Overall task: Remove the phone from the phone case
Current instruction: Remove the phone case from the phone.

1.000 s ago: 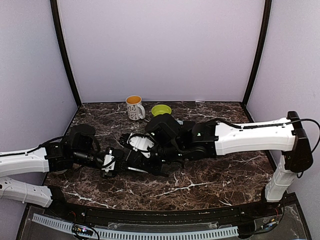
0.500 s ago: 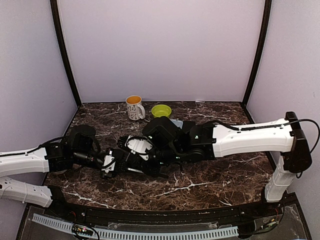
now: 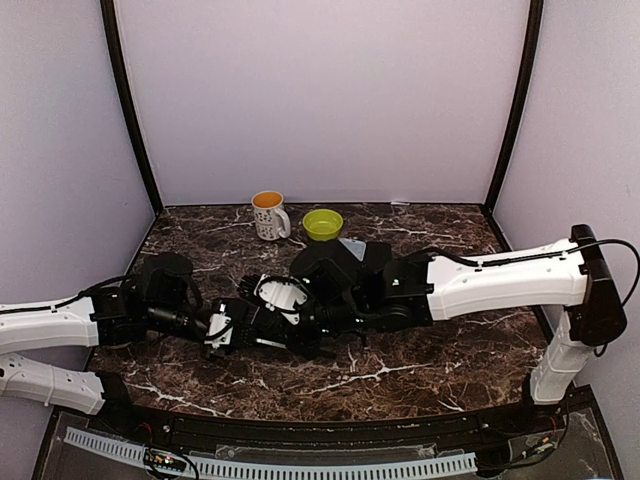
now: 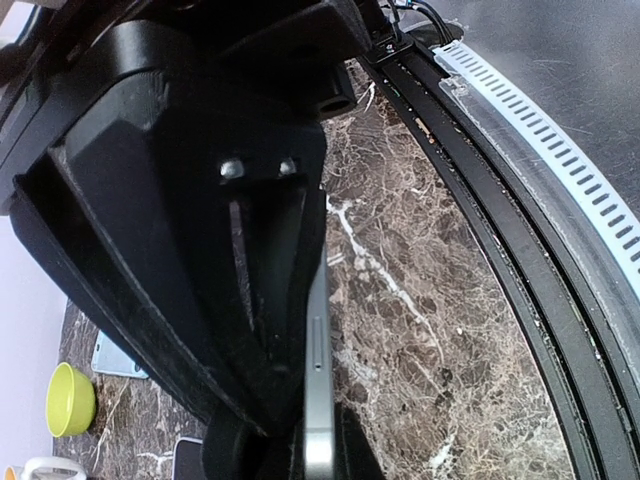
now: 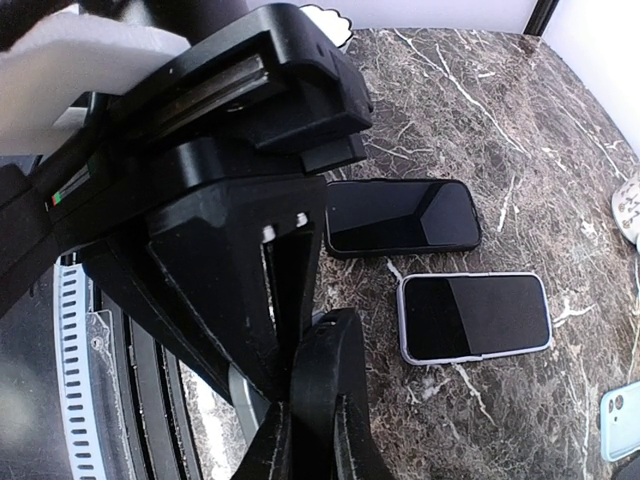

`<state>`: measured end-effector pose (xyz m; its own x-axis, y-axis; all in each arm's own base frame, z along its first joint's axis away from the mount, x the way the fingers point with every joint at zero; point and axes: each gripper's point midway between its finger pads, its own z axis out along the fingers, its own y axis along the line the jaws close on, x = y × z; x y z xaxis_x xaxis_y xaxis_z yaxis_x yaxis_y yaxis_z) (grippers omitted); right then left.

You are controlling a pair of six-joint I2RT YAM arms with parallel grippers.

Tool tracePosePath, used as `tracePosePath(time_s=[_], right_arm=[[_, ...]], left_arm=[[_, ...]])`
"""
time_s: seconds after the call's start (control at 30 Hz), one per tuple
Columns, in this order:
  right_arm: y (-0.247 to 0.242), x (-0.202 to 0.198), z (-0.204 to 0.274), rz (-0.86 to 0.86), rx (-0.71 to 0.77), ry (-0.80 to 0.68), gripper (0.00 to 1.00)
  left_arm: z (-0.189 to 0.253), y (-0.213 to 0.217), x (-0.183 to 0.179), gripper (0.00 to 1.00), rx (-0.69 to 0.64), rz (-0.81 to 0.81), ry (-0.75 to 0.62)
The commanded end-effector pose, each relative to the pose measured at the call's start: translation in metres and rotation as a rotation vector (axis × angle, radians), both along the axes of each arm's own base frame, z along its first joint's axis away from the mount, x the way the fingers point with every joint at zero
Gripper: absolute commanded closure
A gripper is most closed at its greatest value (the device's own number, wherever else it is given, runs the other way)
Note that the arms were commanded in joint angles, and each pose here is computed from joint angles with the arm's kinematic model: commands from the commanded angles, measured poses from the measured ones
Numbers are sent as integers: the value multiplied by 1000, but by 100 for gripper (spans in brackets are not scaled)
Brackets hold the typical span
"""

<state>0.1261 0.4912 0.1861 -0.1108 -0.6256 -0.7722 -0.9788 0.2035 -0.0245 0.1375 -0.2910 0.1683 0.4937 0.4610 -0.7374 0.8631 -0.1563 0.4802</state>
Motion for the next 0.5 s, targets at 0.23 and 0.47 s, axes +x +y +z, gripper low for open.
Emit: tracePosePath(time_s=[0.23,0.47], right_arm=[[-28,-30,-34,40,-95,119,95],[-40,-33,-41,32,-116,138,97]], left_arm=[[67,-10,26,100,-194,68,-240],[67,-9,29,100,-188,84,-251]])
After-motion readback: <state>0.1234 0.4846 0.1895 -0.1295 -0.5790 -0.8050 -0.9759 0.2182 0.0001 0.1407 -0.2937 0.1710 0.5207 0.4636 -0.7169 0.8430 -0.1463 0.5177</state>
